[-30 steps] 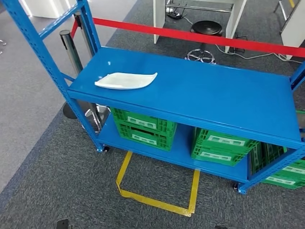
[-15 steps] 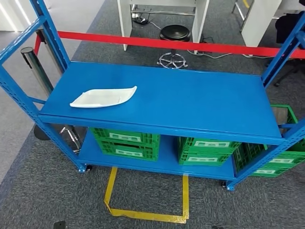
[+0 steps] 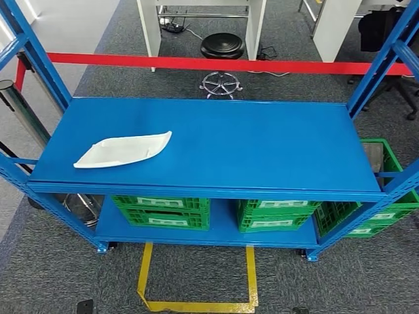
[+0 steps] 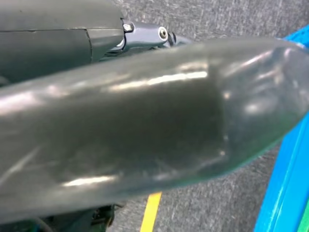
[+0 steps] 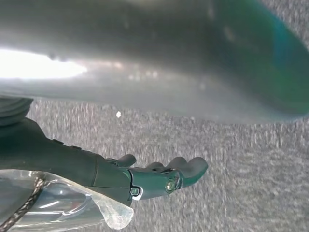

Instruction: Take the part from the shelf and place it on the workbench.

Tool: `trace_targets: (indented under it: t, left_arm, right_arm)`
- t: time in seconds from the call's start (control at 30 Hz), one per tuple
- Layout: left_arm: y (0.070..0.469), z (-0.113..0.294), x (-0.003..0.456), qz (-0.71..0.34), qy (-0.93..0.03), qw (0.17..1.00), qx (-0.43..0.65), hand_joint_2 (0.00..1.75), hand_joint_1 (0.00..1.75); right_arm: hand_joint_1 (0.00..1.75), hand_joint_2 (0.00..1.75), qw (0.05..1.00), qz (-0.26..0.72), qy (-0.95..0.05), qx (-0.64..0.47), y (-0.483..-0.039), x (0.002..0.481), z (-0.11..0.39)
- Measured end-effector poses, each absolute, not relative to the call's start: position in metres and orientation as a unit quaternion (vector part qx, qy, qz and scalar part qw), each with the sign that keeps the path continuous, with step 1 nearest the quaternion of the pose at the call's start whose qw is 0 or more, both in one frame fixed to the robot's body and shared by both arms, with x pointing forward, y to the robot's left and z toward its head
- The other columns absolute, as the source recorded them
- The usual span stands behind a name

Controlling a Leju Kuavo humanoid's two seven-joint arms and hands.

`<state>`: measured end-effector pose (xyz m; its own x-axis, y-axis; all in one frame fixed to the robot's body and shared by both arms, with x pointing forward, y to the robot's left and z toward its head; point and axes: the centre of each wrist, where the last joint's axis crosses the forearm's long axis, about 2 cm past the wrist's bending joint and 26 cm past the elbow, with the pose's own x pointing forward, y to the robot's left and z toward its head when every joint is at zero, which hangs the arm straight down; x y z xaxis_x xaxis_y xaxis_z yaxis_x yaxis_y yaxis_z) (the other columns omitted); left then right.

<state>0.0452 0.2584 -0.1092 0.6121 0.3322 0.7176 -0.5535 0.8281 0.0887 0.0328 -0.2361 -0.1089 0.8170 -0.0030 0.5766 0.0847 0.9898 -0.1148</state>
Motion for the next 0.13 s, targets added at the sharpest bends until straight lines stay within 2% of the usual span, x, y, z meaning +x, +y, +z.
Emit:
trace_targets:
  t: [0.13]
  left_arm:
    - [0.2587,-0.1091,0.0460,0.251,-0.363,0.884,0.153,0.00,0.00]
  right_arm:
    - [0.00,0.00,0.950,-0.023,-0.305,-0.068,-0.2360,0.0367,-0.1084]
